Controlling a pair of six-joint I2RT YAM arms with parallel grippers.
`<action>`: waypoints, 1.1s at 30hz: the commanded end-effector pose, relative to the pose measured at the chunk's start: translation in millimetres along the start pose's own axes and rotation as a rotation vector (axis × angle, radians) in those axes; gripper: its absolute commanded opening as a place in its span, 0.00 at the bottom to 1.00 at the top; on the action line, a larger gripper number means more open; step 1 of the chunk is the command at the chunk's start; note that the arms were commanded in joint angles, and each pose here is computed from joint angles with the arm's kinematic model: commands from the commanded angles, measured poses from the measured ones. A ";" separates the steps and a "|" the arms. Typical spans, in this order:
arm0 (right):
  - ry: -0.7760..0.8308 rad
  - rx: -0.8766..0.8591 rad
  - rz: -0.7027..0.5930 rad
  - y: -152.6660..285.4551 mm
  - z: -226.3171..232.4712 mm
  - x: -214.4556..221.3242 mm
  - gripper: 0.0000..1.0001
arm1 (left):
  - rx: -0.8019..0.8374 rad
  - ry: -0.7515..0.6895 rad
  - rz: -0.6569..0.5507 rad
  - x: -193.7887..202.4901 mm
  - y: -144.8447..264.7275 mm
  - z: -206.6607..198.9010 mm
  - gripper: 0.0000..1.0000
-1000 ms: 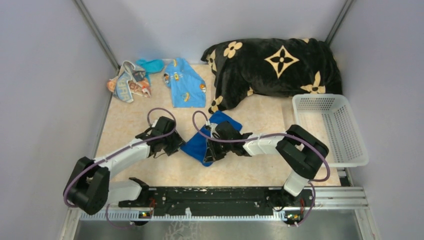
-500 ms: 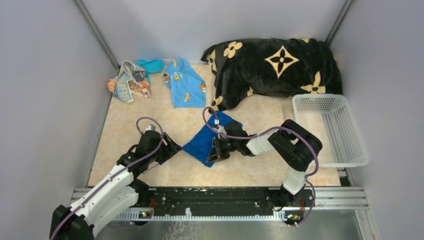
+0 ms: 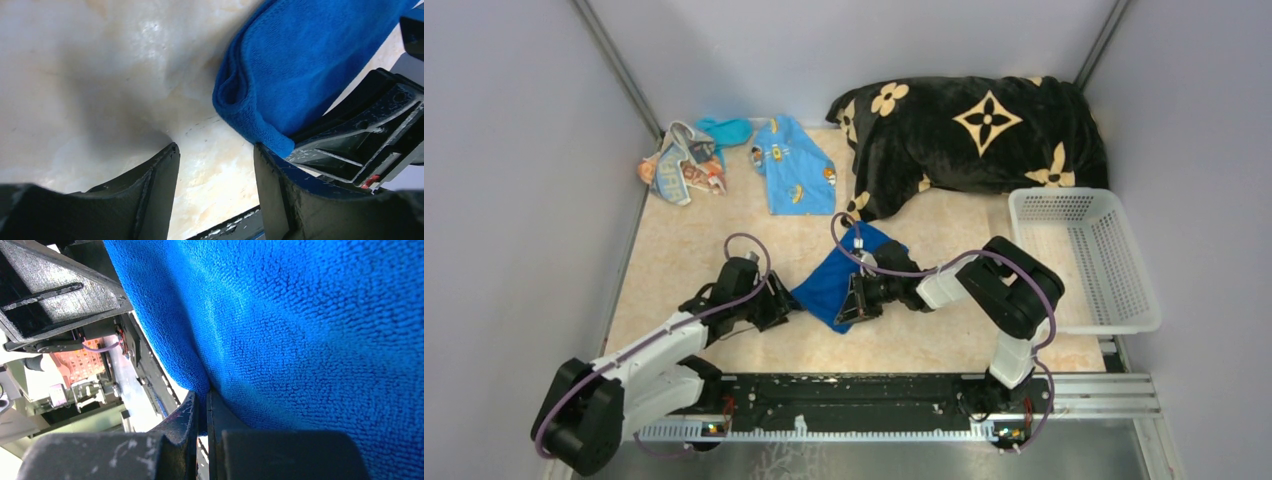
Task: Roll the towels
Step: Roll the towel at the center of the board.
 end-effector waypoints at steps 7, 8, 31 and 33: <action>0.013 -0.015 -0.023 0.2 -0.1 -8.3 0.02 | 0.055 -0.012 -0.069 -17.0 -11.9 -17.6 0.60; 0.014 -0.013 -0.022 -0.1 -0.4 -8.6 0.02 | 0.050 -0.016 -0.072 -18.1 -13.5 -17.7 0.60; 0.472 0.511 -0.066 37.1 46.9 -40.4 0.37 | -0.155 -0.045 0.043 -9.9 -48.3 9.2 0.50; 0.546 0.547 -0.096 36.8 56.7 -46.2 0.39 | -0.162 -0.048 0.041 -10.2 -48.3 10.7 0.50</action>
Point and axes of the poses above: each gripper's point midway between its finger pads, its own y axis back along the fingers, its own z axis along the line the jaws close on, x = y × z, the point moved 3 cm from there along y, back along the fingers, and after that the axes turned 10 degrees about y, right-handed, at the moved point
